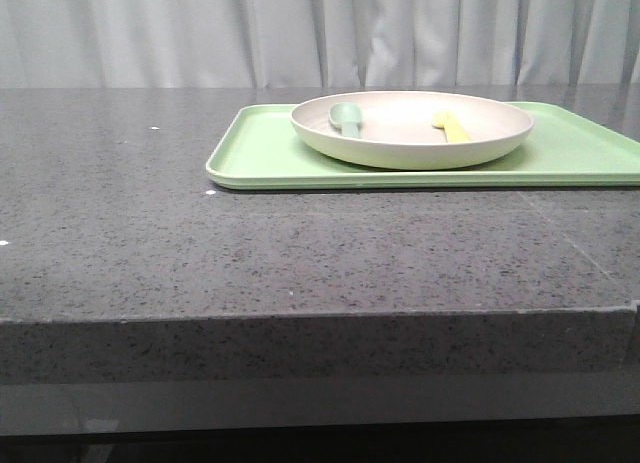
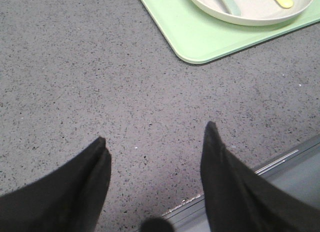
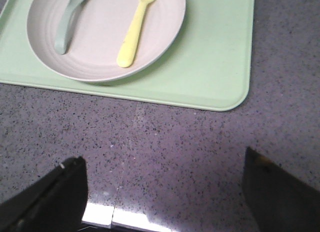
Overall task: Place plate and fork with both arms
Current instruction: 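Raise the left gripper away and bring the right gripper over the plate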
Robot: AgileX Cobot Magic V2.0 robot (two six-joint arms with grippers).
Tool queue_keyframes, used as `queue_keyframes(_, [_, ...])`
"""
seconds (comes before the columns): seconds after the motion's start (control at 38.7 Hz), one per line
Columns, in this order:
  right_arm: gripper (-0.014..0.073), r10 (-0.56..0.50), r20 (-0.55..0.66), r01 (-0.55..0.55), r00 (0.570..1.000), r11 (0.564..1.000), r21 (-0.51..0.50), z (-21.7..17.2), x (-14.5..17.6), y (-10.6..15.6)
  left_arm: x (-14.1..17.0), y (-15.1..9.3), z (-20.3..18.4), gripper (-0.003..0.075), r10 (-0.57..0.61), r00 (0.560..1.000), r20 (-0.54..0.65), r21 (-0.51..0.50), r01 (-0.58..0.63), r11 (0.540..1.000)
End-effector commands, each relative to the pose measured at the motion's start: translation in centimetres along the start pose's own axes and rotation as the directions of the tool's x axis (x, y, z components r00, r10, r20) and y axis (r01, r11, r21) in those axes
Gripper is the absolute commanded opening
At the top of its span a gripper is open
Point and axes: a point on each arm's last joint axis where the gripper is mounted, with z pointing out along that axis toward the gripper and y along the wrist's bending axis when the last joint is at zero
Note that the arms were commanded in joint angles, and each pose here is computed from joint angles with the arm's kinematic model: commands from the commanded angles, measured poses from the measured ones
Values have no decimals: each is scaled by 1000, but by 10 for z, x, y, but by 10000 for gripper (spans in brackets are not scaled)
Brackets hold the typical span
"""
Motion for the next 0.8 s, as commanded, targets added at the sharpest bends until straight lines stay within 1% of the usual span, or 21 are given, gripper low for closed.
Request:
queue_keyframes(0.0, [645, -37, 47, 38, 998, 999, -36, 8, -26, 8, -12, 0, -5, 387, 2, 996, 89, 6, -3, 1000])
queue_keyframes(0.16, [645, -88, -15, 86, 996, 993, -74, 45, -54, 22, -12, 0, -5, 387, 2, 996, 89, 6, -3, 1000])
queue_keyframes(0.28, [643, -104, -63, 98, 993, 990, -103, 75, -76, 34, -12, 0, -5, 387, 2, 996, 89, 6, -3, 1000])
queue_keyframes(0.41, [643, -80, -111, 71, 991, 994, -85, 106, -98, 36, -12, 0, -5, 387, 4, 996, 89, 4, -4, 1000])
queue_keyframes(0.52, [643, -48, -137, 41, 989, 998, -56, 123, -112, 35, -12, 0, -5, 386, 4, 996, 89, 4, -4, 1000])
queue_keyframes(0.78, [643, -23, -233, 20, 972, 1000, -12, 168, -131, 31, -12, 0, -5, 386, 6, 996, 93, 3, -6, 1000])
